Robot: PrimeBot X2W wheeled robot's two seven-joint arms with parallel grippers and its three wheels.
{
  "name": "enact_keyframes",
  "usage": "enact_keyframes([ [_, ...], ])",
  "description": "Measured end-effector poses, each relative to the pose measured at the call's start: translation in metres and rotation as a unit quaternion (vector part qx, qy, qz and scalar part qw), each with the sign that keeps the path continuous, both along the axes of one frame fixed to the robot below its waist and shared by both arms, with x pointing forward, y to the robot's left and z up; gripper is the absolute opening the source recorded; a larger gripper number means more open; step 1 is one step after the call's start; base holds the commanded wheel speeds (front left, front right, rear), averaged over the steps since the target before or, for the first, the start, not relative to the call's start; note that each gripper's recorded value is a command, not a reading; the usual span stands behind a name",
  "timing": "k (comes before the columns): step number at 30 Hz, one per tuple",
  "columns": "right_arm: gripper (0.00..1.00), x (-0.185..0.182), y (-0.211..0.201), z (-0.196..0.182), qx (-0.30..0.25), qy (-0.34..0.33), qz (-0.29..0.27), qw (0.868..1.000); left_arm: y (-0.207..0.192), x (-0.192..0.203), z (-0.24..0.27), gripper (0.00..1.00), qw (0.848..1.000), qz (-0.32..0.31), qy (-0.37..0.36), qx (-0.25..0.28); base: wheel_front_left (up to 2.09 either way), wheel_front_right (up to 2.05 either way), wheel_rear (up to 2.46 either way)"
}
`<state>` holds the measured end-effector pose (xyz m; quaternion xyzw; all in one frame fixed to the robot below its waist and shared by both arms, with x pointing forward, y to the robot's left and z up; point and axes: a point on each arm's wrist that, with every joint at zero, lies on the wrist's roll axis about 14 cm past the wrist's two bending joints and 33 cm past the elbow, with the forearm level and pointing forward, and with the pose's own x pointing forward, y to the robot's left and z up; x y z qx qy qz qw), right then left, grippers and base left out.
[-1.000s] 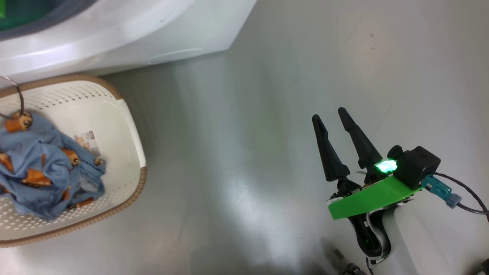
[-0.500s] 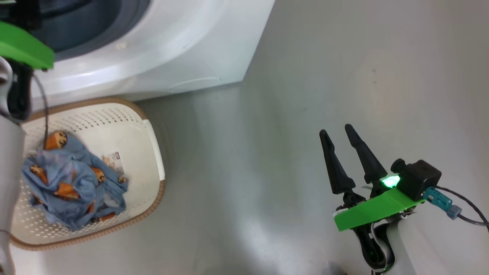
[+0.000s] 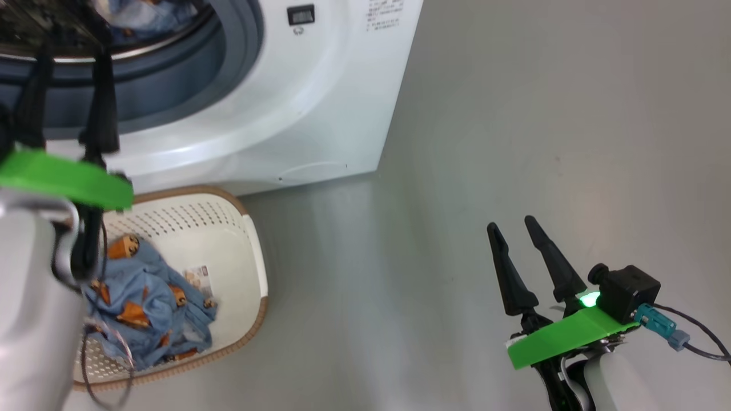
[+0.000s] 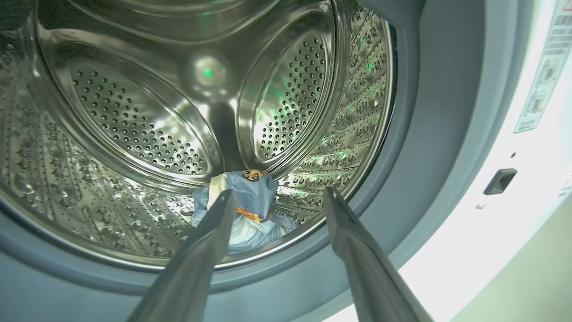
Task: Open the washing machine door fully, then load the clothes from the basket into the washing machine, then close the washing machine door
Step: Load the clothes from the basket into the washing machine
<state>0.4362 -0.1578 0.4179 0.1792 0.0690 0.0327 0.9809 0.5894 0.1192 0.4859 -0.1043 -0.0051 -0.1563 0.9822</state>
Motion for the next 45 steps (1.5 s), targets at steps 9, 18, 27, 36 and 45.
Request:
enact_keyframes([
  [9,1.00,-0.015,0.003,0.023,-0.009,-0.025,0.006,1.000,0.014,-0.063,0.013,1.00,1.000,0.023,-0.018,0.004,0.00,0.00,0.00],
  [18,1.00,-0.031,0.006,0.045,-0.023,-0.050,0.012,0.998,0.042,-0.118,0.023,1.00,0.997,0.073,-0.030,0.008,0.00,0.00,0.00],
  [27,1.00,-0.046,0.009,0.059,-0.032,-0.068,0.017,0.997,0.063,-0.170,0.019,1.00,0.993,0.116,-0.022,0.012,0.00,0.00,0.00],
  [36,1.00,-0.052,0.015,0.072,-0.038,-0.088,0.026,0.995,0.078,-0.212,0.008,1.00,0.988,0.153,-0.004,0.015,0.00,0.00,0.00],
  [45,1.00,-0.063,0.014,0.069,-0.038,-0.083,0.025,0.995,0.086,-0.236,-0.001,1.00,0.984,0.175,0.012,0.018,0.00,0.00,0.00],
])
